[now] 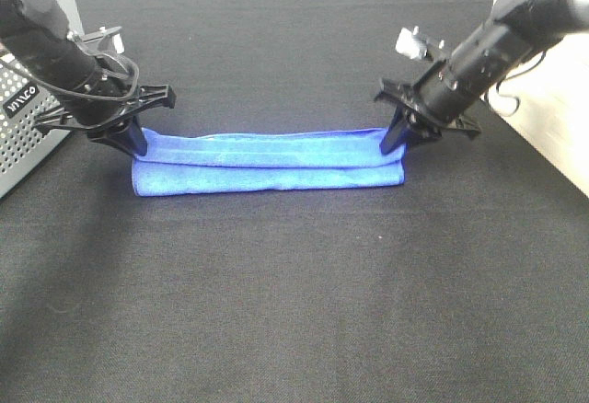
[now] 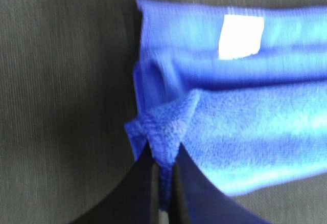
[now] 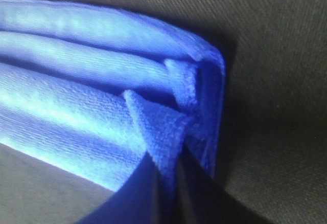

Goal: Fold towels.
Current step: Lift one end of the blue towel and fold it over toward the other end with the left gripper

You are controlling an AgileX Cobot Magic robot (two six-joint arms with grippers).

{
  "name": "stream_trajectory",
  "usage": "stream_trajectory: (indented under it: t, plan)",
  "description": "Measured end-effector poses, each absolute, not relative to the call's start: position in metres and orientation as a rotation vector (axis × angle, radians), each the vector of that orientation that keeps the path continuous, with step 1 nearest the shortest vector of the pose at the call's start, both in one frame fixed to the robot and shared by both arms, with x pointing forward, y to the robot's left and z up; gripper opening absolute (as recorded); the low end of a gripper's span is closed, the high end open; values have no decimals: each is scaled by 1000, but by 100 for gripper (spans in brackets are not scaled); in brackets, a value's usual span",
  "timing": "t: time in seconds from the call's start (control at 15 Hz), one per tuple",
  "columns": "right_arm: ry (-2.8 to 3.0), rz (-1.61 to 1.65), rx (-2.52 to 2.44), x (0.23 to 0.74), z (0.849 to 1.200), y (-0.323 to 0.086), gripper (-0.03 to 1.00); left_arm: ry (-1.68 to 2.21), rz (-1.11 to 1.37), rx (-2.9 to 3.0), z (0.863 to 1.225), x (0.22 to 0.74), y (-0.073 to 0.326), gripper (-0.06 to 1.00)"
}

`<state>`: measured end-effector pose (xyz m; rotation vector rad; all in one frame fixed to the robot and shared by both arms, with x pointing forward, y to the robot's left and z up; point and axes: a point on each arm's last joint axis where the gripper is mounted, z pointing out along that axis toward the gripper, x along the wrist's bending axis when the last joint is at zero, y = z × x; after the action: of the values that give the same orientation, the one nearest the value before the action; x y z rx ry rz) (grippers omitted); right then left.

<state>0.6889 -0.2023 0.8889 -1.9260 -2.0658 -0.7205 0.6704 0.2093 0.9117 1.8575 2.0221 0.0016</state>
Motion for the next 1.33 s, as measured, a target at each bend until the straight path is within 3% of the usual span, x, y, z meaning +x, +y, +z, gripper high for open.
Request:
stream_trajectory:
  t: [0.07,0.13,0.2,0.27,0.33,0.4,0.47,0.73,1.07,1.2,1.33]
  plan:
    - [-2066,-721,-1926,689,889,-202,7,2022,2,1857,912,670,209,3]
    - [-2063,-717,-1927,689,888,-202,20,2019,11,1849,912,671,209,8]
    - [-2051,-712,-1932,689,888,-202,49,2015,22,1842,912,672,209,20]
    - [-2032,-703,-1936,689,890,-202,71,2012,28,1838,912,673,209,46]
    - [-2029,-694,-1928,688,892,-201,86,2011,30,1839,912,673,210,63]
    - [-2046,-685,-1916,687,896,-202,91,2010,34,1846,912,673,210,76]
    - [-2072,-674,-1920,685,906,-204,95,2011,31,1871,911,672,211,82]
    - [-2109,-657,-1945,684,921,-207,96,2017,24,1881,908,671,211,84]
    - [-2112,-646,-1953,684,921,-208,96,2082,-126,1754,876,675,199,81]
    - [-2112,-647,-1953,684,921,-208,96,2087,-149,1724,874,675,193,65]
    - [-2118,-647,-1956,684,920,-208,96,2109,-157,1703,871,675,193,29]
